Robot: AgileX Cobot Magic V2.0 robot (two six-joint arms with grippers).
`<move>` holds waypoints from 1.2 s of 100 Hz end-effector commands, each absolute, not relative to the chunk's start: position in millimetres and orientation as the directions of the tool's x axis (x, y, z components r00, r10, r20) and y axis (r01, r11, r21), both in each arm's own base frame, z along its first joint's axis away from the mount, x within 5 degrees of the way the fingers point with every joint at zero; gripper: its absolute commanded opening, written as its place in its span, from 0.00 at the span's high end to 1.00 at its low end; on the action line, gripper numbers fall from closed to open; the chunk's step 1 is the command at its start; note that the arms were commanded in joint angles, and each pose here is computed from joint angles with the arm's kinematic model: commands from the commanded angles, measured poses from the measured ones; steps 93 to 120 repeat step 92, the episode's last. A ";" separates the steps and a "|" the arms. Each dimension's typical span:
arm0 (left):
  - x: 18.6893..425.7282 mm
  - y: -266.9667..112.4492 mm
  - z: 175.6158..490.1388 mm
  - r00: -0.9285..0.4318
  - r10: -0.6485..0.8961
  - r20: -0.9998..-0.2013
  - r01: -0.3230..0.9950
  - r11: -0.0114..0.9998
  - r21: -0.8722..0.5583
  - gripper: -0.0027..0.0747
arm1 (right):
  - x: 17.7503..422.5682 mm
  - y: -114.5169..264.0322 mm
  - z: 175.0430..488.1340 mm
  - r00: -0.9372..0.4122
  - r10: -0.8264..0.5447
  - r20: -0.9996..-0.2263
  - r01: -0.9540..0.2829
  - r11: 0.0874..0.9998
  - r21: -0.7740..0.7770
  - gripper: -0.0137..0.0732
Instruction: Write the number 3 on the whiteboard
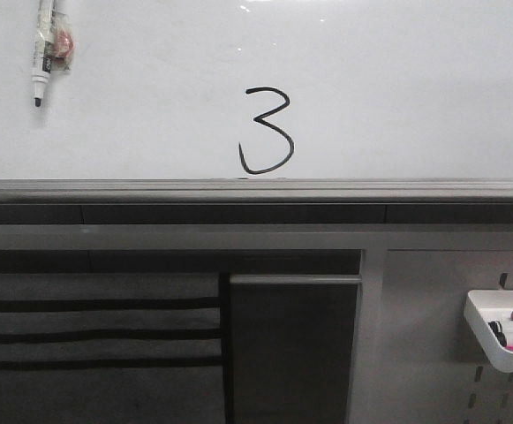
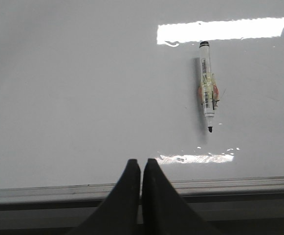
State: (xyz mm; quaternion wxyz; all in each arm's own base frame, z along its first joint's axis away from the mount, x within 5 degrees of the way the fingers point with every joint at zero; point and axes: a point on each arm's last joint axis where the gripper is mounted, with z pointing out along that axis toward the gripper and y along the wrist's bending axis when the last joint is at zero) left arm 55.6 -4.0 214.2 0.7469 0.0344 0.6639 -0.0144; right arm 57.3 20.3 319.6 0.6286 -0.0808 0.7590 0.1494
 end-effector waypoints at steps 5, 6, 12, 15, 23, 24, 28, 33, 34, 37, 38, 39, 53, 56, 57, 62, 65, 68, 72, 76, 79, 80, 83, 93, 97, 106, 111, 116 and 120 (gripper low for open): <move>51.4 -4.2 222.5 0.227 0.005 -0.974 0.074 0.997 0.023 0.99 | 54.5 12.7 307.1 0.058 0.181 -0.982 -0.233 0.959 0.163 0.93; 51.4 -4.2 222.5 0.227 0.005 -0.974 0.074 0.997 0.023 0.99 | 54.2 11.8 301.5 0.063 0.181 -0.982 -0.220 0.962 0.163 0.93; 51.4 -4.2 222.5 0.227 0.005 -0.974 0.074 0.997 0.023 0.99 | 53.0 8.6 283.0 0.112 0.184 -0.976 -0.178 0.970 0.163 0.93; 51.4 -4.2 222.5 0.227 0.005 -0.974 0.074 0.997 0.023 0.99 | 53.4 7.6 269.7 0.112 0.182 -0.977 -0.159 0.974 0.163 0.93; 51.4 -4.2 222.5 0.227 0.005 -0.974 0.074 0.997 0.023 0.99 | 52.5 5.3 244.2 0.121 0.178 -0.977 -0.121 0.979 0.163 0.93; 51.4 -4.2 222.5 0.227 0.005 -0.974 0.074 0.997 0.023 0.99 | 53.1 5.2 240.0 0.117 0.177 -0.977 -0.118 0.979 0.164 0.93; 51.4 -4.2 222.5 0.227 0.005 -0.974 0.074 0.997 0.023 0.99 | 52.9 4.7 231.0 0.121 0.177 -0.977 -0.110 0.980 0.164 0.93; 51.4 -4.2 222.5 0.227 0.005 -0.974 0.074 0.997 0.023 0.99 | 53.1 4.5 220.7 0.122 0.176 -0.977 -0.107 0.981 0.164 0.93; 51.4 -4.2 222.5 0.227 0.005 -0.974 0.074 0.997 0.023 0.99 | 53.1 4.5 218.0 0.121 0.176 -0.977 -0.106 0.981 0.164 0.93; 51.4 -4.2 222.5 0.227 0.005 -0.974 0.074 0.997 0.023 0.99 | 53.6 4.4 213.2 0.126 0.177 -0.976 -0.106 0.981 0.164 0.93; 51.4 -4.2 222.5 0.227 0.005 -0.974 0.074 0.997 0.023 0.99 | 54.0 4.4 211.3 0.134 0.177 -0.975 -0.106 0.981 0.164 0.93; 51.4 -4.2 222.5 0.227 0.005 -0.974 0.074 0.997 0.023 0.99 | 54.2 4.3 210.5 0.140 0.178 -0.974 -0.107 0.981 0.164 0.93; 51.4 -4.2 222.5 0.227 0.005 -0.974 0.074 0.997 0.023 0.99 | 54.3 4.3 209.6 0.144 0.178 -0.973 -0.107 0.981 0.164 0.93; 51.4 -4.2 222.5 0.227 0.005 -0.974 0.074 0.997 0.023 0.99 | 54.4 4.3 209.3 0.141 0.178 -0.974 -0.107 0.981 0.164 0.93; 51.4 -4.2 222.5 0.227 0.005 -0.974 0.074 0.997 0.023 0.99 | 54.4 4.3 209.3 0.141 0.178 -0.974 -0.107 0.981 0.164 0.93; 51.4 -4.2 222.5 0.227 0.005 -0.974 0.074 0.997 0.023 0.99 | 54.4 4.3 209.3 0.141 0.178 -0.974 -0.107 0.981 0.164 0.93; 51.4 -4.2 222.5 0.227 0.005 -0.974 0.074 0.997 0.023 0.99 | 54.4 4.3 209.3 0.141 0.178 -0.974 -0.107 0.981 0.164 0.93; 51.4 -4.2 222.5 0.227 0.005 -0.974 0.074 0.997 0.023 0.99 | 54.4 4.3 209.3 0.141 0.178 -0.974 -0.107 0.981 0.164 0.93; 51.4 -4.2 222.5 0.227 0.005 -0.974 0.074 0.997 0.023 0.99 | 54.4 4.3 209.3 0.141 0.178 -0.974 -0.107 0.981 0.164 0.93; 51.4 -4.2 222.5 0.227 0.005 -0.974 0.074 0.997 0.023 0.99 | 54.4 4.3 209.3 0.141 0.178 -0.974 -0.107 0.981 0.164 0.93; 51.4 -4.2 222.5 0.227 0.005 -0.974 0.074 0.997 0.023 0.99 | 54.4 4.3 209.3 0.141 0.178 -0.974 -0.107 0.981 0.164 0.93; 51.4 -4.2 222.5 0.227 0.005 -0.974 0.074 0.997 0.023 0.99 | 54.4 4.3 209.3 0.141 0.178 -0.974 -0.107 0.981 0.164 0.93; 51.4 -4.2 222.5 0.227 0.005 -0.974 0.074 0.997 0.023 0.99 | 54.4 4.3 209.3 0.141 0.178 -0.974 -0.107 0.981 0.164 0.93; 51.4 -4.2 222.5 0.227 0.005 -0.974 0.074 0.997 0.023 0.99 | 54.4 4.3 209.3 0.141 0.178 -0.974 -0.107 0.981 0.164 0.93; 51.4 -4.2 222.5 0.227 0.005 -0.974 0.074 0.997 0.023 0.99 | 54.4 4.3 209.3 0.141 0.178 -0.974 -0.107 0.981 0.164 0.93; 51.4 -4.2 222.5 0.227 0.005 -0.974 0.074 0.997 0.023 0.99 | 54.4 4.3 209.3 0.141 0.178 -0.974 -0.107 0.981 0.164 0.93; 51.4 -4.2 222.5 0.227 0.005 -0.974 0.074 0.997 0.023 0.99 | 54.4 4.3 209.3 0.141 0.178 -0.974 -0.107 0.981 0.164 0.93; 51.4 -4.2 222.5 0.227 0.005 -0.974 0.074 0.997 0.023 0.99 | 54.4 4.3 209.3 0.141 0.178 -0.974 -0.107 0.981 0.164 0.93; 51.4 -4.2 222.5 0.227 0.005 -0.974 0.074 0.997 0.023 0.99 | 54.4 4.3 209.3 0.141 0.178 -0.974 -0.107 0.981 0.164 0.93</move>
